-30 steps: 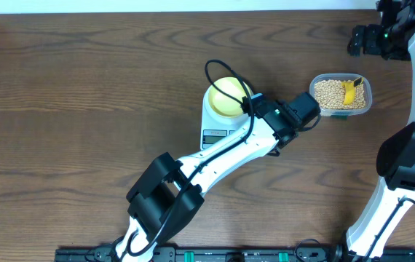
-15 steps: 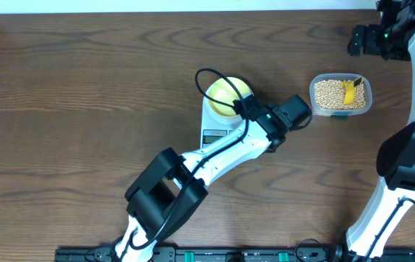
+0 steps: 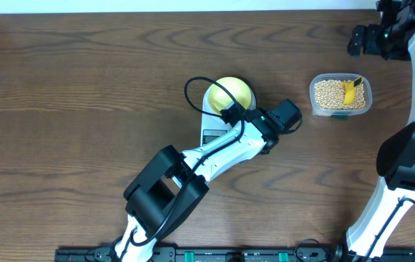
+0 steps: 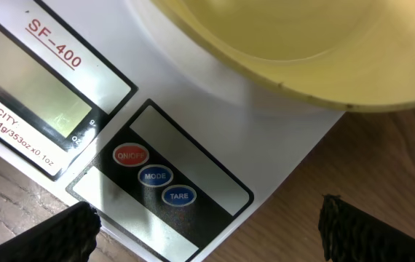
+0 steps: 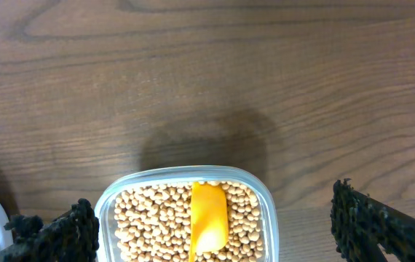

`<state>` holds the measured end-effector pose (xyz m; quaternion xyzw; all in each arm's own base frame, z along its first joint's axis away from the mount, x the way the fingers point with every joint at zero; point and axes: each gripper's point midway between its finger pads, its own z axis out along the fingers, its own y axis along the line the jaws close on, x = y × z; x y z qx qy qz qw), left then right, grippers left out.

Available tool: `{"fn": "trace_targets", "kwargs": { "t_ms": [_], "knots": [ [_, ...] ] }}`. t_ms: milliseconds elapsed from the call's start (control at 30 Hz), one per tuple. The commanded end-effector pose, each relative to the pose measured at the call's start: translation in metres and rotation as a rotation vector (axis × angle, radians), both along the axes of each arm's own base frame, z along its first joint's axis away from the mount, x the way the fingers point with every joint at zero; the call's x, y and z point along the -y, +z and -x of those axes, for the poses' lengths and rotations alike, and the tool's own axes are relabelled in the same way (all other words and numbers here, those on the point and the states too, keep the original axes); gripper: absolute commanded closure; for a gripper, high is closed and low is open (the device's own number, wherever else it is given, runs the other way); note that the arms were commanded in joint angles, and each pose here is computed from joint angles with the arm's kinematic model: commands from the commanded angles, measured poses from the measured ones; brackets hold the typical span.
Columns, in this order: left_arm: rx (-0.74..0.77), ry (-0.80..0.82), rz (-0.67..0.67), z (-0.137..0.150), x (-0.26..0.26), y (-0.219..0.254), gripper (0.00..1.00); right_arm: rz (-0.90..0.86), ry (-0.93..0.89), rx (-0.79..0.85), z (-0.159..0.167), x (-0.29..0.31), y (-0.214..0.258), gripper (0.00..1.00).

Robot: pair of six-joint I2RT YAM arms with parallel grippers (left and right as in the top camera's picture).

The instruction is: Scoop item into bowl and weigh 50g on scale

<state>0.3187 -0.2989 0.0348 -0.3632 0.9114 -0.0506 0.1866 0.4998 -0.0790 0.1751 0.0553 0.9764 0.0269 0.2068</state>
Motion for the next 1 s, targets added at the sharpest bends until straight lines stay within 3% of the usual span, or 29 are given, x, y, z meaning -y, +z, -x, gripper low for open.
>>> {"fn": "trace_targets", "kwargs": {
  "t_ms": [0,967],
  "knots": [
    [0.000,0.044,-0.022,-0.003,-0.007,-0.010,0.02,-0.001,-0.016,0.001,-0.002,0.003,-0.001,0.01],
    [0.065,0.071,-0.055,-0.020,-0.016,-0.009,0.03,-0.001,-0.016,0.001,-0.002,0.003,-0.001,0.01]
  ]
}}
